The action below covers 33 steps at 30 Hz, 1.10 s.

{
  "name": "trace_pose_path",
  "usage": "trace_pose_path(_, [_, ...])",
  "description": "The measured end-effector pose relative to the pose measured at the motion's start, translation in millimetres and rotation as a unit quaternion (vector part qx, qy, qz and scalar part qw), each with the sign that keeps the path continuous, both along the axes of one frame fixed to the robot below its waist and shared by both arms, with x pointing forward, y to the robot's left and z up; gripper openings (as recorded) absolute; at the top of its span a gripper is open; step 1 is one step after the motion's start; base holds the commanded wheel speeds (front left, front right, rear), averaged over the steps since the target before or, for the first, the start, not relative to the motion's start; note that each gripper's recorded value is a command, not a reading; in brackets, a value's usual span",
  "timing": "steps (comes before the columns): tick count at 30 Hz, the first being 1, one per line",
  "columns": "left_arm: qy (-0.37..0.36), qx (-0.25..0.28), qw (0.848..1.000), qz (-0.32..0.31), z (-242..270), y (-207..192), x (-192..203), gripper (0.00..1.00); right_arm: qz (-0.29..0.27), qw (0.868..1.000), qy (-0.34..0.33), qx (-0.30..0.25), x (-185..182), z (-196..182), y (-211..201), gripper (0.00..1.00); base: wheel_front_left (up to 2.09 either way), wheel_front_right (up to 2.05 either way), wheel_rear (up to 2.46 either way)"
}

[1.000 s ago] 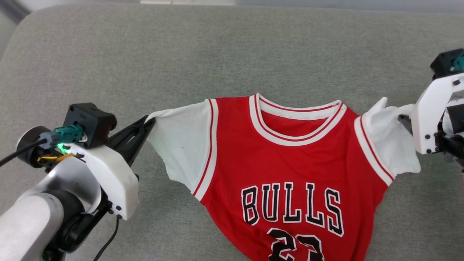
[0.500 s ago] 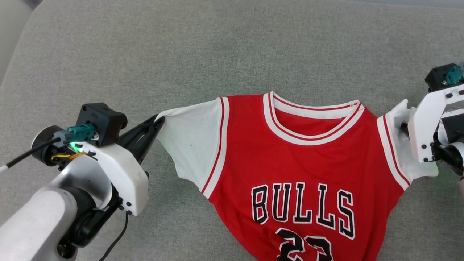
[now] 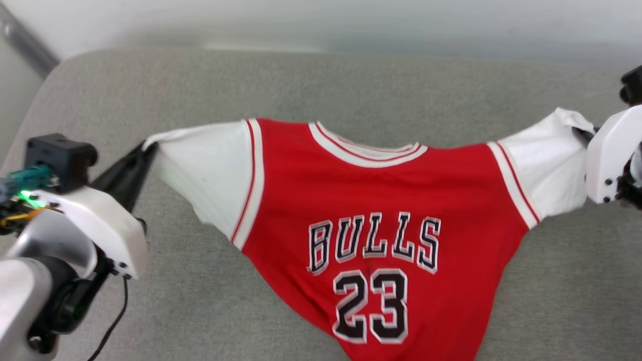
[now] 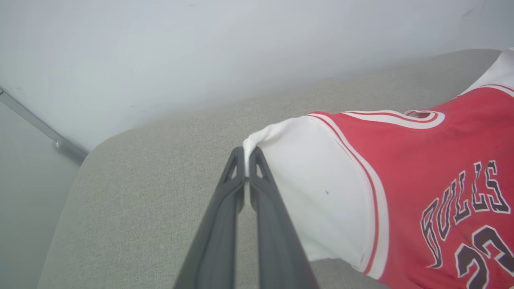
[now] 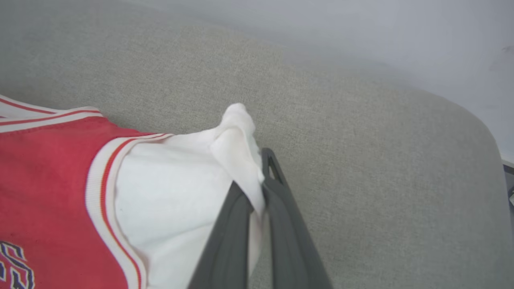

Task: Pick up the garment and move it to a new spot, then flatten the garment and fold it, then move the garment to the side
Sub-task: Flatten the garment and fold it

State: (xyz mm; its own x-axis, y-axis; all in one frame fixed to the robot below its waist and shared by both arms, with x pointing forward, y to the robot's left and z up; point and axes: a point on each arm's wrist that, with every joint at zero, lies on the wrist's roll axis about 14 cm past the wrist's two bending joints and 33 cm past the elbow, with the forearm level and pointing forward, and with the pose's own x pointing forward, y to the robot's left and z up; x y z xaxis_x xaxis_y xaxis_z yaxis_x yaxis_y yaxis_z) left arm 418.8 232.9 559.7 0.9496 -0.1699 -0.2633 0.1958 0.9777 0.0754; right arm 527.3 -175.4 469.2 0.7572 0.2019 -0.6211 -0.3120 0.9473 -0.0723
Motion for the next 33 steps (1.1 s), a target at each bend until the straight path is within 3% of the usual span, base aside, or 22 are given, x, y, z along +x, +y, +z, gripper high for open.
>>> trace_pose_path(4, [-0.056, -0.001, 0.998, 0.013, 35, 6, -2, 0.0, -0.006, 0.997, -0.078, 0.016, -2, 57, -11, 0.0, 0.0, 0.0, 0.0])
trace_pose_path(9, [-0.136, 0.004, 0.99, 0.024, 86, 13, -8, 0.0, -0.009, 0.983, -0.179, 0.04, -13, 130, -22, 0.0, 0.0, 0.0, 0.0])
trace_pose_path(17, [-0.263, 0.011, 0.964, 0.037, 167, 22, -21, 0.0, 0.002, 0.942, -0.327, 0.07, -47, 228, -27, 0.0, 0.0, 0.0, 0.0])
trace_pose_path(27, [-0.375, -0.014, 0.926, 0.046, 232, 26, -36, 0.0, -0.011, 0.888, -0.443, 0.12, -82, 301, -37, 0.0, 0.0, 0.0, 0.0])
trace_pose_path(33, [-0.391, -0.032, 0.919, 0.042, 240, 28, -18, 0.0, -0.035, 0.867, -0.469, 0.165, -69, 318, -44, 0.0, 0.0, 0.0, 0.0])
